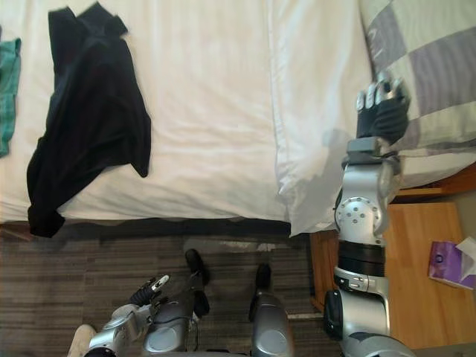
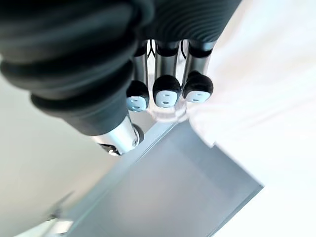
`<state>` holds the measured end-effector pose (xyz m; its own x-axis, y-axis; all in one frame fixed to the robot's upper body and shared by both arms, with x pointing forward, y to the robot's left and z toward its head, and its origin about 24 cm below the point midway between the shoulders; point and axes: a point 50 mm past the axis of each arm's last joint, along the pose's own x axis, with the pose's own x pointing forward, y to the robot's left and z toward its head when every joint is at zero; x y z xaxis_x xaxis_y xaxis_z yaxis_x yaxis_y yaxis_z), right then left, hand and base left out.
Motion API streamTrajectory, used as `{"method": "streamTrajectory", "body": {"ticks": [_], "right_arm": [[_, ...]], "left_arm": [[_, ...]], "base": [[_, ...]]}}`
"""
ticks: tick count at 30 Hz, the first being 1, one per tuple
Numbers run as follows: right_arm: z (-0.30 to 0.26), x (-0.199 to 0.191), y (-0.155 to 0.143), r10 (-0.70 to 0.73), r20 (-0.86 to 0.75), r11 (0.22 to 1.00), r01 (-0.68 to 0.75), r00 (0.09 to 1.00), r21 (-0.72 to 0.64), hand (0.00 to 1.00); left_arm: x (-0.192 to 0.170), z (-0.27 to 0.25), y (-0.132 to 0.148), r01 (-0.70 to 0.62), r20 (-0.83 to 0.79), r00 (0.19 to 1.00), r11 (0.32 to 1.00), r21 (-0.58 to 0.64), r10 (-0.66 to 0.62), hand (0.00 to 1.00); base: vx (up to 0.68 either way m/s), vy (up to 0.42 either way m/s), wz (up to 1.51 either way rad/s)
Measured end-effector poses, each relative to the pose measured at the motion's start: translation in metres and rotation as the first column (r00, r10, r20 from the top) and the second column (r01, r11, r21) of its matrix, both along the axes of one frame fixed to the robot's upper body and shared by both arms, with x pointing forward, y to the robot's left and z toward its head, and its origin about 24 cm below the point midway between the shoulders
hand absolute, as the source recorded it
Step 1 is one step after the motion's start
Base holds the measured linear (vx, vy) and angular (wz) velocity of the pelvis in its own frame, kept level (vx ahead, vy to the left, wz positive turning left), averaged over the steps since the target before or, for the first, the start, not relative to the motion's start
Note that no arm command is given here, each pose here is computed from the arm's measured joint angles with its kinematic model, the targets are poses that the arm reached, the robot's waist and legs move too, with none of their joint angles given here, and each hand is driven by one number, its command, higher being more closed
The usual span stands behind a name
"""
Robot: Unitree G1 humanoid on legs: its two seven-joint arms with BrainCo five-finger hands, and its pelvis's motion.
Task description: Tidy the bed and pick cloth on bed and put in laundry
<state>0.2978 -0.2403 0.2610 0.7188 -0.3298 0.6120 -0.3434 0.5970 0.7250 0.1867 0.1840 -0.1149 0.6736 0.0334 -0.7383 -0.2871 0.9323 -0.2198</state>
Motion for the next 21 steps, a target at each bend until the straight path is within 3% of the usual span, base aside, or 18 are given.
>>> {"method": "streamTrajectory", "body": {"ticks": [4,6,16,21], "right_arm": [[0.04,-0.018,0.003,0.035,0.218,0.996,-0.053,0.975,0.075,1.0],[0.049,-0.022,0.003,0.03,0.253,0.994,-0.056,0.967,0.097,1.0],[0.03,0.003,0.027,0.096,0.184,0.975,-0.13,0.978,0.182,1.0],[0.011,0.018,0.029,0.114,0.239,0.956,-0.172,0.964,0.238,1.0]], "left_arm": [[0.048,0.031,-0.015,0.022,0.166,0.986,1.0,-0.021,-0.019,0.0],[0.061,0.042,-0.02,0.014,0.223,0.975,0.999,-0.029,-0.007,0.0],[0.098,0.074,-0.029,-0.042,0.338,0.938,0.994,-0.101,0.074,0.0],[0.104,0.079,-0.033,-0.102,0.335,0.929,0.98,-0.17,0.155,0.0]], "base": [[-0.04,-0.063,0.2],[-0.07,-0.079,0.23],[-0.06,-0.063,0.05],[-0.01,-0.063,-0.03]]}}
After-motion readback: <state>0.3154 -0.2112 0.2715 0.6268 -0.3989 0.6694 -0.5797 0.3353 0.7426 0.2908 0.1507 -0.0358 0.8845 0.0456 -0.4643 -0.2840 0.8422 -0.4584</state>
